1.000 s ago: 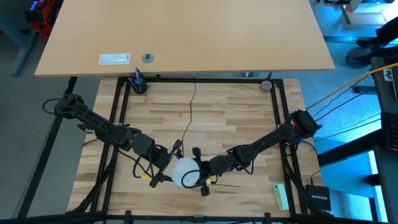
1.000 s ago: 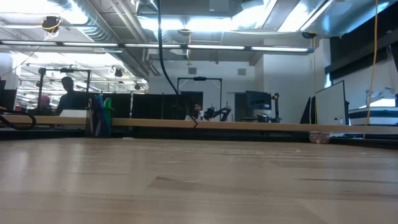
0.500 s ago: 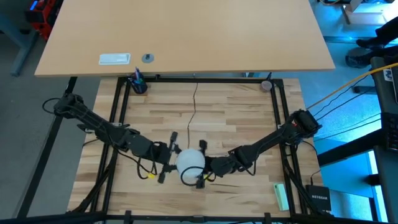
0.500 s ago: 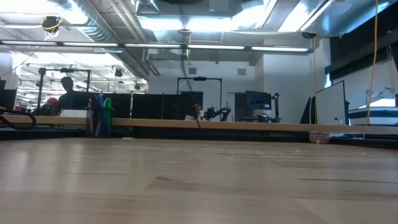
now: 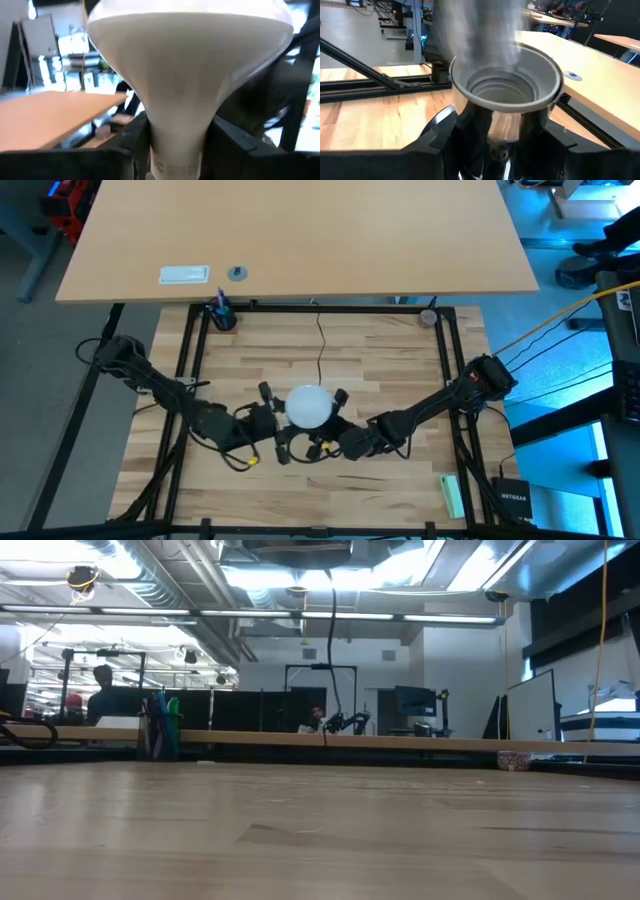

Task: Screw lightbulb
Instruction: Remove the lightbulb from the lamp

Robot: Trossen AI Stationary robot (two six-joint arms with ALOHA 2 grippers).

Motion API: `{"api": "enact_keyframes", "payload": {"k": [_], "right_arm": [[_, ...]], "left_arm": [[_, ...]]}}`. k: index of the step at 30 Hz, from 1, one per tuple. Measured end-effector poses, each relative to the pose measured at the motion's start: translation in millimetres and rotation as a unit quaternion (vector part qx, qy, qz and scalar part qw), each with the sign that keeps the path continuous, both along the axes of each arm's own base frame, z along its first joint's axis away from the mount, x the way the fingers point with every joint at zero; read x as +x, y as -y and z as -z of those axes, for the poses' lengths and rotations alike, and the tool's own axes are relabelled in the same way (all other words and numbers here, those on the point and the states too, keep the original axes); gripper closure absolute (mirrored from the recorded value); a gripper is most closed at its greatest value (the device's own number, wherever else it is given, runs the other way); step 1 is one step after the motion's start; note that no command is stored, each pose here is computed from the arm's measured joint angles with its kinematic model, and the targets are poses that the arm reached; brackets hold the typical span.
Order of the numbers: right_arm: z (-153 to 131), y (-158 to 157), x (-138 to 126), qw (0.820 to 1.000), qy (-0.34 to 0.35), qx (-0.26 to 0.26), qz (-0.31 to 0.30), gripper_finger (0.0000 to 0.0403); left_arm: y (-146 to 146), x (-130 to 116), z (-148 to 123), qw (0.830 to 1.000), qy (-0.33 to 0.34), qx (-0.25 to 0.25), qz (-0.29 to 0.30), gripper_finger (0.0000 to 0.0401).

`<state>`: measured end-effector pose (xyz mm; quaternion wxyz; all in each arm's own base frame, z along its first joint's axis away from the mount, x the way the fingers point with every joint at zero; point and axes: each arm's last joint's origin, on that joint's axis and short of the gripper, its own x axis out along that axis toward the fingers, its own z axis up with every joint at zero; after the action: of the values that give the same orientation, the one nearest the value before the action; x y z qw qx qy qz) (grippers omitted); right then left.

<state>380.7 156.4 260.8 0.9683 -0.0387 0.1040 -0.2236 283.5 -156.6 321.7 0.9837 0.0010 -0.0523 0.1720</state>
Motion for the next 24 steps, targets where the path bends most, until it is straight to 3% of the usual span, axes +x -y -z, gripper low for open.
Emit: {"api": "enact_keyframes", "payload": {"k": [7, 11, 17, 20, 24], "right_arm": [[4, -1, -1, 1.0, -0.016, 0.007, -0.014, 0.0224], [10, 0, -3, 0.999, -0.045, 0.007, -0.017, 0.0224], [28, 8, -8, 0.993, -0.117, 0.012, -0.012, 0.0224], [48, 16, -13, 0.99, -0.138, 0.018, -0.016, 0.0224], [77, 27, -20, 0.987, -0.139, 0.05, -0.056, 0.0224]], "left_arm": [[4, -21, -22, 0.999, 0.011, 0.044, -0.004, 0.0258], [2, -33, -19, 0.996, -0.039, 0.079, -0.035, 0.0258], [-18, -36, 37, 0.994, -0.093, 0.062, -0.006, 0.0258], [-32, -35, 71, 0.994, -0.097, 0.032, 0.035, 0.0258], [-54, -39, 110, 0.993, -0.11, 0.007, 0.037, 0.0258]]}}
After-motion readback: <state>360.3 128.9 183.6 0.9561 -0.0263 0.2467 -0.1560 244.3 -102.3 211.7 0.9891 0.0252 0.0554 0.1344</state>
